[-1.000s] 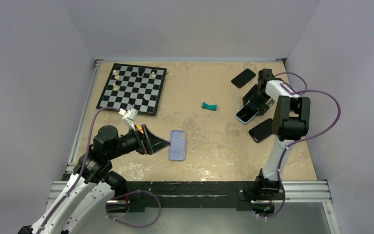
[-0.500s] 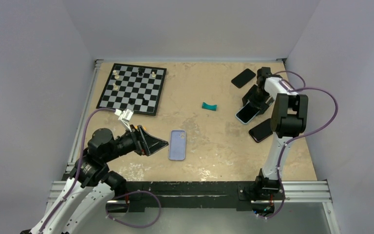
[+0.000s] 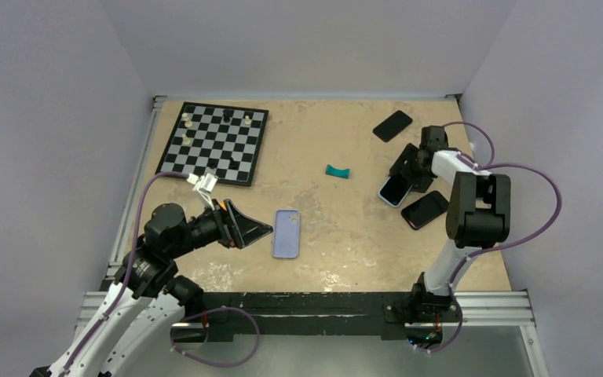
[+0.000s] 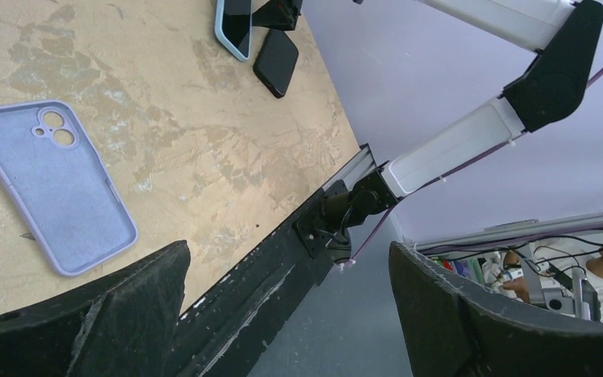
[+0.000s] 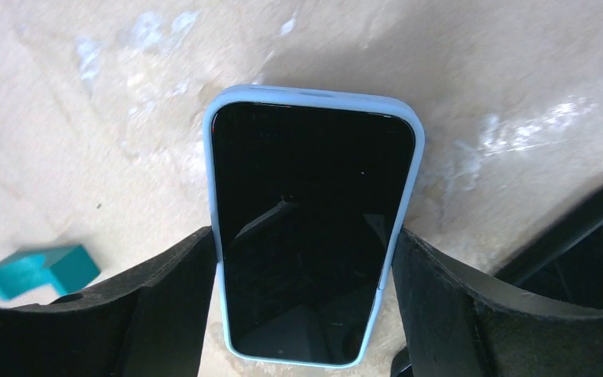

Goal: Take the phone out of the phone case
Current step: Pick up the phone at the center of the board.

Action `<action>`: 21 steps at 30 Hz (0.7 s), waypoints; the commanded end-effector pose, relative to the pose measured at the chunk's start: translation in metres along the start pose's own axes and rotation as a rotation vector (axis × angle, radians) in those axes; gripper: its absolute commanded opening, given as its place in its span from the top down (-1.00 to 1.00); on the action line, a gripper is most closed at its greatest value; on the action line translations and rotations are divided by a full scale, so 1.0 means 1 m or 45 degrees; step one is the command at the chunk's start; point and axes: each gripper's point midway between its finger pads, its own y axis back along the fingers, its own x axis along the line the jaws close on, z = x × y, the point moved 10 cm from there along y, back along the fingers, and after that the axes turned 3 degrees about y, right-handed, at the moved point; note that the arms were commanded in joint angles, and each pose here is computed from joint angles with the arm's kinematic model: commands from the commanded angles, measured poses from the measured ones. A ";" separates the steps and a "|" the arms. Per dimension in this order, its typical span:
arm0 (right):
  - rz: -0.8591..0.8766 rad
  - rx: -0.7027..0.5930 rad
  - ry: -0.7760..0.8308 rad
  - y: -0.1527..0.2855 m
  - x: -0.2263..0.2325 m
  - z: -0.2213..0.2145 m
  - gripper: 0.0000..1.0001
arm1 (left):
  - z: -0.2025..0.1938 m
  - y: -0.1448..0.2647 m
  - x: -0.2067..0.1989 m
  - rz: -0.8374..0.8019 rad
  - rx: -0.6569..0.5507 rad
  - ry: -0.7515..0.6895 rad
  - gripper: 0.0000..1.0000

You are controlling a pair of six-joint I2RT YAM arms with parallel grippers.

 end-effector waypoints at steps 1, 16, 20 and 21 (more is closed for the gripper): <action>0.291 -0.163 0.092 0.025 0.021 0.007 1.00 | 0.007 -0.005 -0.004 -0.012 -0.027 -0.028 -1.00; 0.825 -0.684 0.833 0.124 0.147 -0.057 1.00 | 0.039 0.002 -0.018 0.393 -0.065 -0.035 -1.00; 0.947 -0.817 1.121 0.151 0.170 -0.087 1.00 | 0.048 0.006 -0.019 0.443 -0.136 0.008 -1.00; 1.007 -0.849 1.194 0.158 0.173 -0.095 1.00 | 0.049 0.007 -0.018 0.456 -0.160 0.024 -1.00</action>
